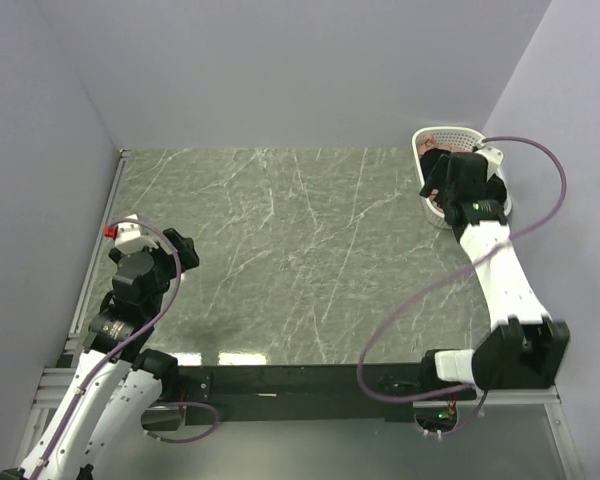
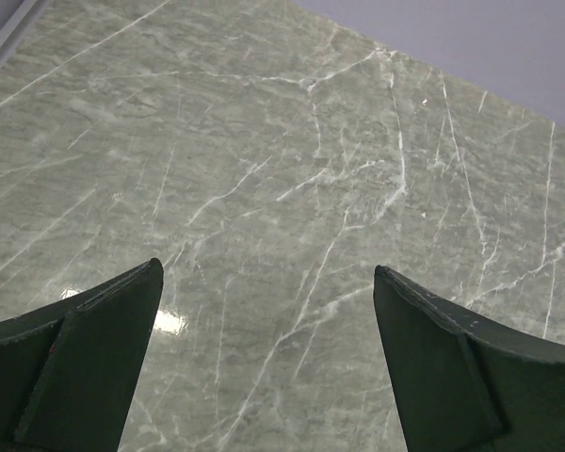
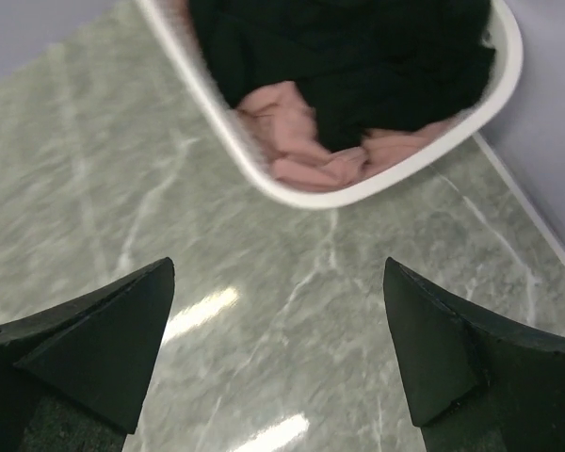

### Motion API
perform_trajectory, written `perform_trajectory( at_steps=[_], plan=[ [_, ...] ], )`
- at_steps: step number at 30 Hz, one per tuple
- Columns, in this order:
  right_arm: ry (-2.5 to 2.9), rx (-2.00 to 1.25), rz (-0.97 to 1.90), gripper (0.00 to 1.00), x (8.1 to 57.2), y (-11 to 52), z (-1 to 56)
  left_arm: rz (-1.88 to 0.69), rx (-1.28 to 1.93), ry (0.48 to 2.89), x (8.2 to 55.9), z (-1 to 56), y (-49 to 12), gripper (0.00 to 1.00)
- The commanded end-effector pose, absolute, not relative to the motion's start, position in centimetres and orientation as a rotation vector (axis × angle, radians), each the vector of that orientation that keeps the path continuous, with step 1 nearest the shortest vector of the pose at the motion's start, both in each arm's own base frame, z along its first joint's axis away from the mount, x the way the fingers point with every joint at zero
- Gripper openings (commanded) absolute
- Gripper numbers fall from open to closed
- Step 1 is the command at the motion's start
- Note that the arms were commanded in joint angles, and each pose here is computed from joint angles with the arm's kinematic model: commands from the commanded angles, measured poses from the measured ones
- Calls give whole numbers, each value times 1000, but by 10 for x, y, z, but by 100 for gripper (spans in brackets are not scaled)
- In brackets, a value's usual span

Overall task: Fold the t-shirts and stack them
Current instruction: Grab the tshirt from the pile

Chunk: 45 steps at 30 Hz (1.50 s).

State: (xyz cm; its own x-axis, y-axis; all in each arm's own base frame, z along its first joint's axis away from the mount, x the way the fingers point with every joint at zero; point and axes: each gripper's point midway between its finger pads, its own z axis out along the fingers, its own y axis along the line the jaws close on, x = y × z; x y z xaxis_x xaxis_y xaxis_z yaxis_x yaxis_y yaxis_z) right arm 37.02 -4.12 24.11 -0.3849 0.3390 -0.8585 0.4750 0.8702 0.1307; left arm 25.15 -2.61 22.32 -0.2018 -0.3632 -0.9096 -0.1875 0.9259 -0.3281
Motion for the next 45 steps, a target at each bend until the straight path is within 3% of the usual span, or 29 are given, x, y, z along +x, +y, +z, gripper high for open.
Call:
perform_trajectory(
  at_steps=[1, 15, 27, 35, 45],
  plan=[
    [1989, 749, -225, 97, 401, -77, 231, -169, -412, 1733, 256, 235, -26, 99],
    [2011, 862, -337, 87, 495, -173, 164, -138, -388, 1798, 263, 221, -31, 99],
    [1909, 792, -642, 83, 499, -230, 191, -161, -354, 1813, 265, 218, -38, 99],
    [1908, 743, -678, 76, 519, -251, 197, -172, -329, 1825, 266, 217, -43, 99],
    [2000, 725, -714, 73, 529, -269, 156, -192, -287, 1850, 270, 210, -51, 99]
  ],
)
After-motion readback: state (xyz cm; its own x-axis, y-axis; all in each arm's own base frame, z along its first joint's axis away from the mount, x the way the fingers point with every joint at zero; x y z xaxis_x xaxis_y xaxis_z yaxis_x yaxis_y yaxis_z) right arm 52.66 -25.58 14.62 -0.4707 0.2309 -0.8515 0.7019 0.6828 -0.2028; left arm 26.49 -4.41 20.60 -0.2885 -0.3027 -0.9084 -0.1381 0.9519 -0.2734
